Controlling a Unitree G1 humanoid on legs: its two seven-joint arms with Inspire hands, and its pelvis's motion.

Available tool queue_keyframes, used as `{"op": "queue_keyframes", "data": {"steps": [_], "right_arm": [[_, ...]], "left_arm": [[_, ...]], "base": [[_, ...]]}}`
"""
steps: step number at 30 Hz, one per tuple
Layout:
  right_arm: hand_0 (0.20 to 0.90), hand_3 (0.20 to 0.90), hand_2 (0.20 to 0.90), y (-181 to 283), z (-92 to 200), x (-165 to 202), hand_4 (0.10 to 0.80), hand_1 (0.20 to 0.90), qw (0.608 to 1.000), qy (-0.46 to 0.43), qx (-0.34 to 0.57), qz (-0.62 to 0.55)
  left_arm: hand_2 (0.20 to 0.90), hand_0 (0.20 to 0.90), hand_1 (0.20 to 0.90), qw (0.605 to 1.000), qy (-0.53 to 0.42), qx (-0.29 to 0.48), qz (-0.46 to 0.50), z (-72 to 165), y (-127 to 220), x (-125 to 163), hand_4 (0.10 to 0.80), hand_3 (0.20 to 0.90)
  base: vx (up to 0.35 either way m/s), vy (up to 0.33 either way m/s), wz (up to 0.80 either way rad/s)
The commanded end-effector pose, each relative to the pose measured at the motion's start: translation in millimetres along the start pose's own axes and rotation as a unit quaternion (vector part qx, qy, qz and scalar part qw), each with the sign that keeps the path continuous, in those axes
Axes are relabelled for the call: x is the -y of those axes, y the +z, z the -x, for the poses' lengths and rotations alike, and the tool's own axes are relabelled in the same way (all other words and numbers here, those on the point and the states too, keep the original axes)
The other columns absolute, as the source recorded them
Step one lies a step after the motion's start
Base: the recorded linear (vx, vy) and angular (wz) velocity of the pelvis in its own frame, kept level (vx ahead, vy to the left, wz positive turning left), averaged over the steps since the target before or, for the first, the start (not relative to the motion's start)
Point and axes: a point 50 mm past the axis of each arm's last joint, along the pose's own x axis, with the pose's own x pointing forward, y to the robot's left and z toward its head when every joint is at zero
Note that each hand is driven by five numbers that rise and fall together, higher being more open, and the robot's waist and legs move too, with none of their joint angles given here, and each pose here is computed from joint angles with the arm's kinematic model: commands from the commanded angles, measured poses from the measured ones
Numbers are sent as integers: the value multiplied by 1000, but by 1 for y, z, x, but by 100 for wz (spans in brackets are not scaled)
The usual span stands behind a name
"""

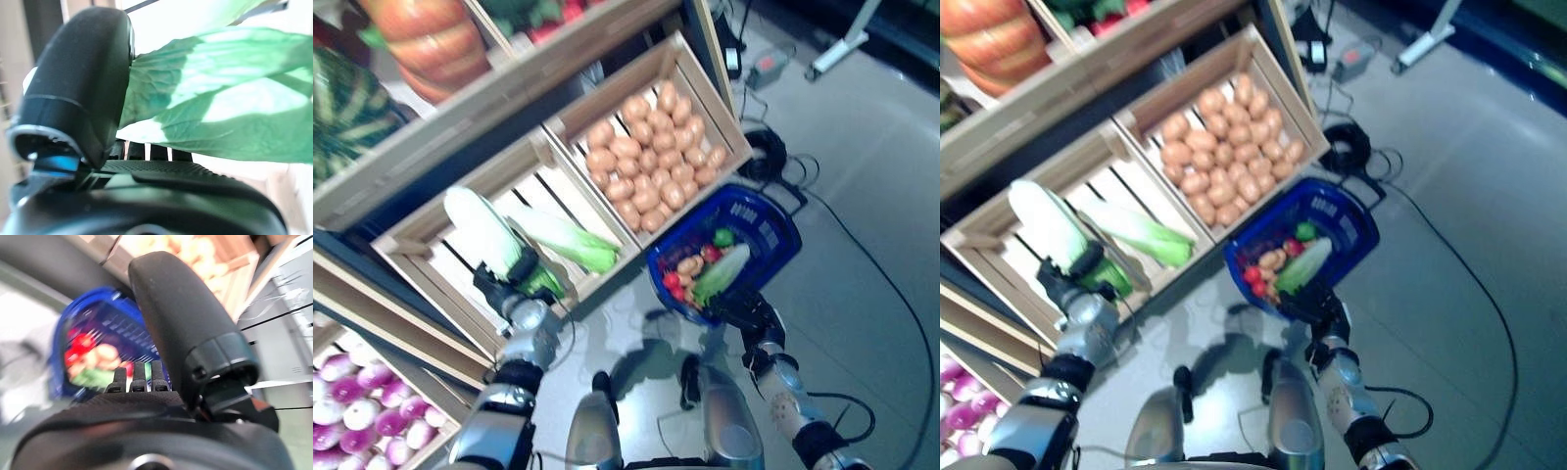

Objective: Put vegetables into the basket

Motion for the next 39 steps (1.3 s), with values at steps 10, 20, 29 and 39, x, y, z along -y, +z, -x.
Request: {"op": "queue_keyframes", "data": {"steps": [10, 20, 29, 39], "right_arm": [[900, 900, 900, 23, 9, -18, 800, 900, 988, 52, 111, -91], [900, 900, 900, 84, 1, -52, 800, 900, 944, 223, 213, -120], [900, 900, 900, 129, 8, -86, 800, 900, 893, 354, 261, -92], [900, 900, 900, 159, 16, -128, 800, 900, 834, 449, 271, -173]], "left_arm": [[300, 300, 300, 939, -121, 320, -41, 32, 68, 7, 400, 300], [300, 300, 300, 846, -250, 459, -104, 61, 101, 33, 400, 300], [300, 300, 300, 779, -308, 527, -144, 76, 108, 42, 400, 300], [300, 300, 300, 713, -356, 581, -165, 93, 109, 57, 400, 300]], "base": [[94, -59, 15], [45, -56, 8], [22, -48, 1], [22, -10, 1]]}}
